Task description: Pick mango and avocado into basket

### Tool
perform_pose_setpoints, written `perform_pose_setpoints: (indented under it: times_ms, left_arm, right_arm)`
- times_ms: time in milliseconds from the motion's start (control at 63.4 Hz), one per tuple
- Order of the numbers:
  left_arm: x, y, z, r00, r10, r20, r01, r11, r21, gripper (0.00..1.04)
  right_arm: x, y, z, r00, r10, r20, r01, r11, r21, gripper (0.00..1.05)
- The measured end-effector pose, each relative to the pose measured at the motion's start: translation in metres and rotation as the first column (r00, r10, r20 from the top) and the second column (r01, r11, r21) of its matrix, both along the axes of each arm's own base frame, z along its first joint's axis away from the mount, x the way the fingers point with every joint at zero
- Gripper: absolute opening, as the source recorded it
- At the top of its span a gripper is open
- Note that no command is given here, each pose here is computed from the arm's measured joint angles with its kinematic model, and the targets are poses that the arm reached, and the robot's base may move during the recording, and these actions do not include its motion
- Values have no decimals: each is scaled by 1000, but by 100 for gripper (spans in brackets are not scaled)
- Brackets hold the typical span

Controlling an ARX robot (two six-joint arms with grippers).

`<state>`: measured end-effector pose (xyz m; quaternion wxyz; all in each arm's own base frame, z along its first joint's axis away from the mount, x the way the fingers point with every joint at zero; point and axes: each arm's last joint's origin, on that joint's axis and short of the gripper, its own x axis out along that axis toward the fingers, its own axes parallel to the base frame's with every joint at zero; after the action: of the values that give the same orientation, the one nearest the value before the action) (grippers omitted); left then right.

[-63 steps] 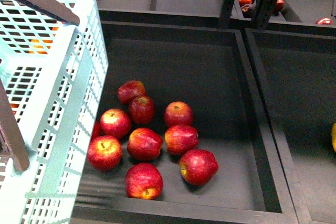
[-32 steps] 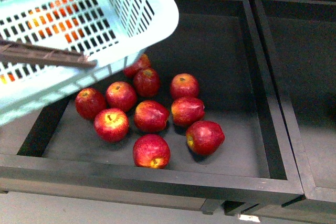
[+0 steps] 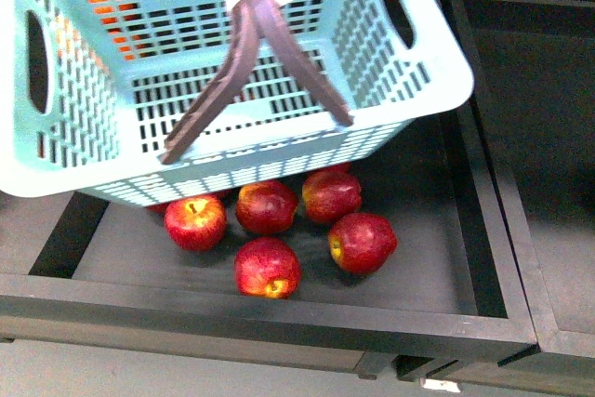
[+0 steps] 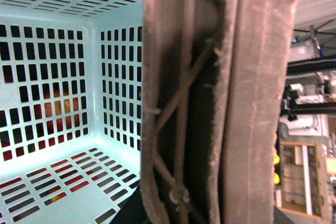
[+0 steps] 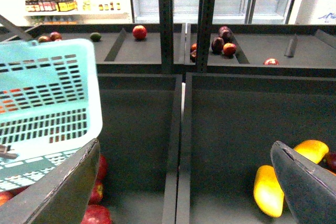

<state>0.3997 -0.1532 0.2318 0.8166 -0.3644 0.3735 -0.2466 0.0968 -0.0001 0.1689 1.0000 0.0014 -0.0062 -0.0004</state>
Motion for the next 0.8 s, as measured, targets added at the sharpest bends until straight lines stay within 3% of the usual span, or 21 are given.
perform_pose_setpoints:
  times_ms: [95,236,757,804]
  left_arm:
    - [-7,-24,17,999,-47,-6,47,997,-61,14]
    - [-18,-40,15,994,-86,-66,82,995,-63,14]
    - [-44,-42,30,986,-161,-52,157,985,-72,14]
    - [-44,-42,30,986,-161,-52,157,985,-72,14]
  right_arm:
    - [0,0,0,1000,0,0,0,1000,0,96]
    - [0,0,0,1000,0,0,0,1000,0,96]
    - [0,0,0,1000,0,0,0,1000,0,96]
    - [1,-1,-1,992,-42,-115,48,998,47,96]
